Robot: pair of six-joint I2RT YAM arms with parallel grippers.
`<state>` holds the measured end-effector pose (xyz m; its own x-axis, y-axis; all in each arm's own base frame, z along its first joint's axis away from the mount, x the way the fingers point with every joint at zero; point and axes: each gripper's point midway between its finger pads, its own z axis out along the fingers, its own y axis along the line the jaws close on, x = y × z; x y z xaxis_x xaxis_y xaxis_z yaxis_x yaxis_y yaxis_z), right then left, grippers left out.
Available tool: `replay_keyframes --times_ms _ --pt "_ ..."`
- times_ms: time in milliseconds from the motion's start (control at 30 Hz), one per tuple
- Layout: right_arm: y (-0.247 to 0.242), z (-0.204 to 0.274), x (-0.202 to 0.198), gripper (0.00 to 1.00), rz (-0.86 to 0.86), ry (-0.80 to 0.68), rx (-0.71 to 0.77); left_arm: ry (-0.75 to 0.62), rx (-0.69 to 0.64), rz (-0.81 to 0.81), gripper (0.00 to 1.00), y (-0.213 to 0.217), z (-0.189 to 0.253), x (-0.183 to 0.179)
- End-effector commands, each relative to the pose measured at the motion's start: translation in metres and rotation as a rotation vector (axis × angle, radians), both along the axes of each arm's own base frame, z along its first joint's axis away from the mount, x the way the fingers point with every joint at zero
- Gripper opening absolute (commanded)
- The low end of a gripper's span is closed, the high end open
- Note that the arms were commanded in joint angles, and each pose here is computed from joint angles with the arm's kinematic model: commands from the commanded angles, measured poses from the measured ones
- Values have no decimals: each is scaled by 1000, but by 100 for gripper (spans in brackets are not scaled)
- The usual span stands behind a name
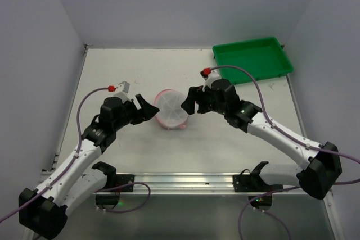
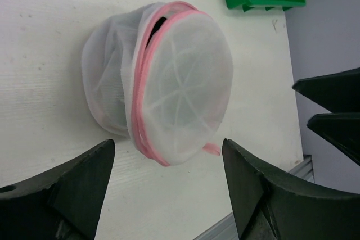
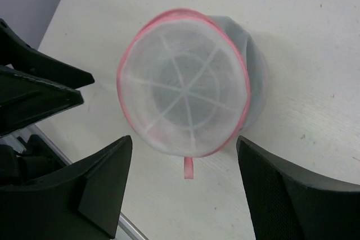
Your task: Unzip the laundry bag and remove the bra
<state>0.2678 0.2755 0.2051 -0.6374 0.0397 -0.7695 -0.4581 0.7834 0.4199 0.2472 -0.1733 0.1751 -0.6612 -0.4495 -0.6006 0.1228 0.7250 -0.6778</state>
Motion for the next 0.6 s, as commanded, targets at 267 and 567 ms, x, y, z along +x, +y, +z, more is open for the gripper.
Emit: replay_keyframes --times_ms 267,567 --pt "-1 0 67 72 -78 -84 -94 16 149 55 73 27 -16 20" --pt "38 -25 73 57 136 -86 -103 12 180 69 73 36 -12 23"
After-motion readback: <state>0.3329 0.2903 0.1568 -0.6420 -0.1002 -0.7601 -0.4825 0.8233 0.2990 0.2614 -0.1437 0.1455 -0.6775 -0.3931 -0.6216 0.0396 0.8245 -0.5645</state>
